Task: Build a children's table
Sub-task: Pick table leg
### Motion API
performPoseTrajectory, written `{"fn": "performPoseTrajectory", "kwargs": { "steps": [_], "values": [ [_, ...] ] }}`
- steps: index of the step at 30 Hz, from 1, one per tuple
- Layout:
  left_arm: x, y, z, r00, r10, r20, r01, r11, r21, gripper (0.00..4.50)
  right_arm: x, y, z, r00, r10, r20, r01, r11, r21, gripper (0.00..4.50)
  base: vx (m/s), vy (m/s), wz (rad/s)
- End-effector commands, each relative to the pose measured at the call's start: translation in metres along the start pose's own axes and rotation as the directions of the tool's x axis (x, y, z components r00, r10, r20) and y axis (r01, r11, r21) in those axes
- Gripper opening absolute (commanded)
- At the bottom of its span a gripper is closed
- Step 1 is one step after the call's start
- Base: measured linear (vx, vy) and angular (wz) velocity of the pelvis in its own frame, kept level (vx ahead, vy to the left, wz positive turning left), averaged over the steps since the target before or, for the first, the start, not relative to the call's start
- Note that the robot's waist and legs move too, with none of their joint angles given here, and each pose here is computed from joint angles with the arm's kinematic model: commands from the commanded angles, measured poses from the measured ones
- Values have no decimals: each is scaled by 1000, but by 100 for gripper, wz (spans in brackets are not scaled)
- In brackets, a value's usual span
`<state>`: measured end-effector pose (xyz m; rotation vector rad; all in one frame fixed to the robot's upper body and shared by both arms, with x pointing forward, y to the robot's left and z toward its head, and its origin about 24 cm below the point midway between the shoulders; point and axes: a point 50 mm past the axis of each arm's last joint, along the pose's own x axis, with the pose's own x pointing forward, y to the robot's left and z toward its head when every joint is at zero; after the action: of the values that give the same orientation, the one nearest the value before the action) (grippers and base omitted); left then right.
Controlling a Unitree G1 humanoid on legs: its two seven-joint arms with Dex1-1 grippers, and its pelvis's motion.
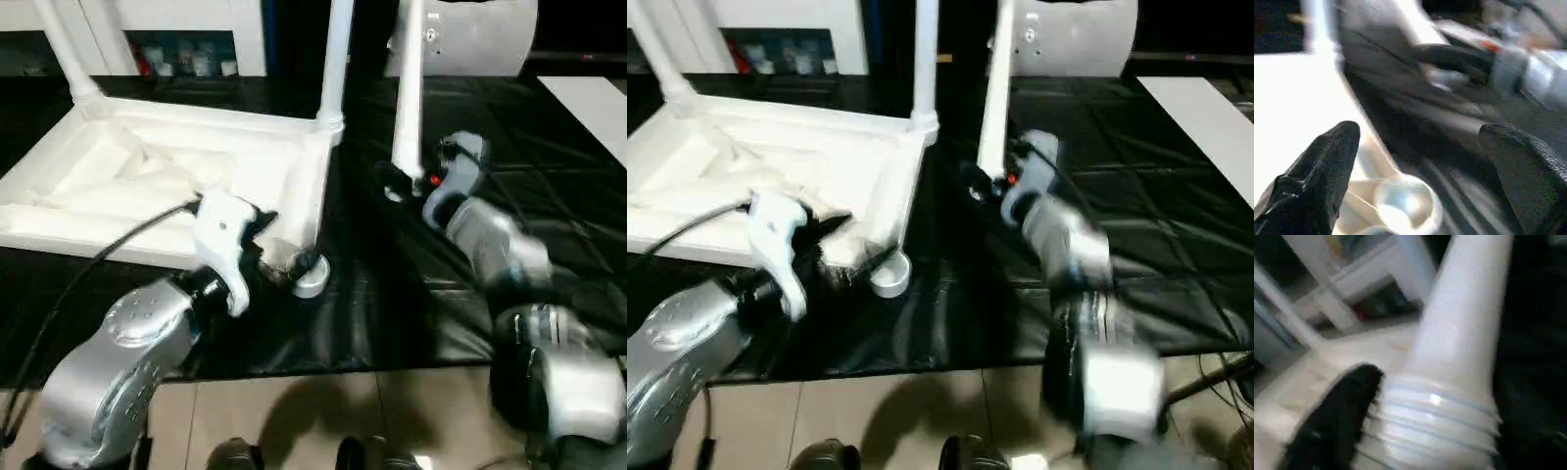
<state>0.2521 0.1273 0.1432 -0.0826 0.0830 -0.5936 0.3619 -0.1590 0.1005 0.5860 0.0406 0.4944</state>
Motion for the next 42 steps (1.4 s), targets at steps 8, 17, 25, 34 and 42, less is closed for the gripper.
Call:
{"fn": "performPoseTrajectory", "kwargs": {
  "steps": [8, 17, 25, 34, 42],
  "values": [
    [10, 3, 17, 992, 19, 124, -6, 994, -107, 450, -43, 44, 32, 891, 352, 286, -404, 903, 147, 317, 0, 0, 0],
    [19, 12, 35, 975, 58, 212, -16, 981, -194, 450, -64, 78, 10, 858, 502, 109, -513, 849, 128, 317, 0, 0, 0],
    [21, 19, 46, 955, 43, 293, 102, 882, -461, 450, -66, 88, -20, 828, 538, -159, -548, 836, -25, 317, 0, 0, 0],
    [35, 12, 23, 985, -15, 169, 119, 773, -623, 450, -62, 101, -41, 775, 559, -295, -614, 777, -141, 317, 0, 0, 0],
    [35, 8, 30, 973, -43, 226, 187, 719, -669, 413, -63, 99, -54, 755, 533, -383, -632, 748, -204, 317, 0, 0, 0]
  ]
}}
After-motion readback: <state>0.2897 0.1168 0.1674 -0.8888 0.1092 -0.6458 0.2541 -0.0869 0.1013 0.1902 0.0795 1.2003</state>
